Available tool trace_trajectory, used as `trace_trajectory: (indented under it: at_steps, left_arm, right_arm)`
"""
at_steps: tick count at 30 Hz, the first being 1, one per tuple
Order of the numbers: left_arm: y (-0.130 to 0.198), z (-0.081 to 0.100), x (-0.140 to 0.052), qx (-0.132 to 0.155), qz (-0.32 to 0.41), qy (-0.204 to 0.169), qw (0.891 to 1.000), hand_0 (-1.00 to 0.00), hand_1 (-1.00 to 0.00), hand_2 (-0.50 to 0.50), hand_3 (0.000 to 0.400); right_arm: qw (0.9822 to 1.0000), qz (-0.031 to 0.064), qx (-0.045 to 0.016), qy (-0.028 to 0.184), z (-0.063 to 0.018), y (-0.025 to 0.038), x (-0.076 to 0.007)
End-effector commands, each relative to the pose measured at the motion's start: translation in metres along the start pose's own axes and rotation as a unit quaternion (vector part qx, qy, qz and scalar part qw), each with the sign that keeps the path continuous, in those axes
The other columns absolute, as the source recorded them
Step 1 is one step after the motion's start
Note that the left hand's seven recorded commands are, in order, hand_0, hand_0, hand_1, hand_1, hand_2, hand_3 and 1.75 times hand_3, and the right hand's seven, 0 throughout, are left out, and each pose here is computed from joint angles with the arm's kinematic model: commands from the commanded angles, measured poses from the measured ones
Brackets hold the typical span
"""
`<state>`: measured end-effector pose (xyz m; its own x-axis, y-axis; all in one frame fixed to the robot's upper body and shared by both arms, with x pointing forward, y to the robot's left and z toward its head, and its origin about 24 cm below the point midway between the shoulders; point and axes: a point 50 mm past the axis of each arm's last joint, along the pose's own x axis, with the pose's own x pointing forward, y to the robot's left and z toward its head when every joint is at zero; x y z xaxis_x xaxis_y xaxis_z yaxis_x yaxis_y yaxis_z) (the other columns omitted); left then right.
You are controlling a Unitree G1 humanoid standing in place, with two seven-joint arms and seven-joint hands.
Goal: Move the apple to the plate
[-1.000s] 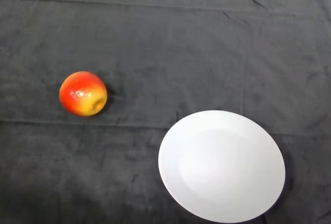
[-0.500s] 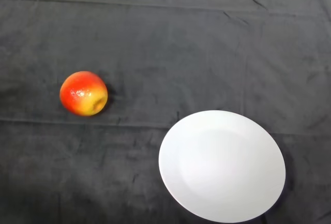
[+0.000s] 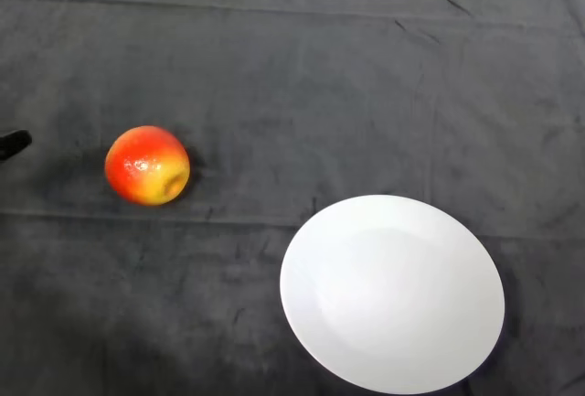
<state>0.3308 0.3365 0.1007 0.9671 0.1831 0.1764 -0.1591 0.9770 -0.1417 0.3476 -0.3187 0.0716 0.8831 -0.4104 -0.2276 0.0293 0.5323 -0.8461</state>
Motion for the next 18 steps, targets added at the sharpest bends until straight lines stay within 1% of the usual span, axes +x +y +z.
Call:
trace_trajectory:
  at_steps: [1,9,18]
  left_arm:
    - [-0.013,-0.005,0.005,0.004,-0.03,0.016,0.999,0.0,0.0,0.0,0.0]
    - [-0.032,-0.017,0.005,0.012,-0.091,0.044,0.995,0.0,0.0,0.0,0.0]
    - [-0.064,-0.031,0.007,0.034,-0.161,0.071,0.984,0.0,0.0,0.0,0.0]
  right_arm:
    - [0.9997,0.0083,-0.0004,0.021,-0.0132,0.0051,-0.0024]
    - [0.9997,0.0083,-0.0004,0.021,-0.0132,0.0051,-0.0024]
    - [0.9997,0.0083,-0.0005,0.021,-0.0132,0.0051,-0.0024]
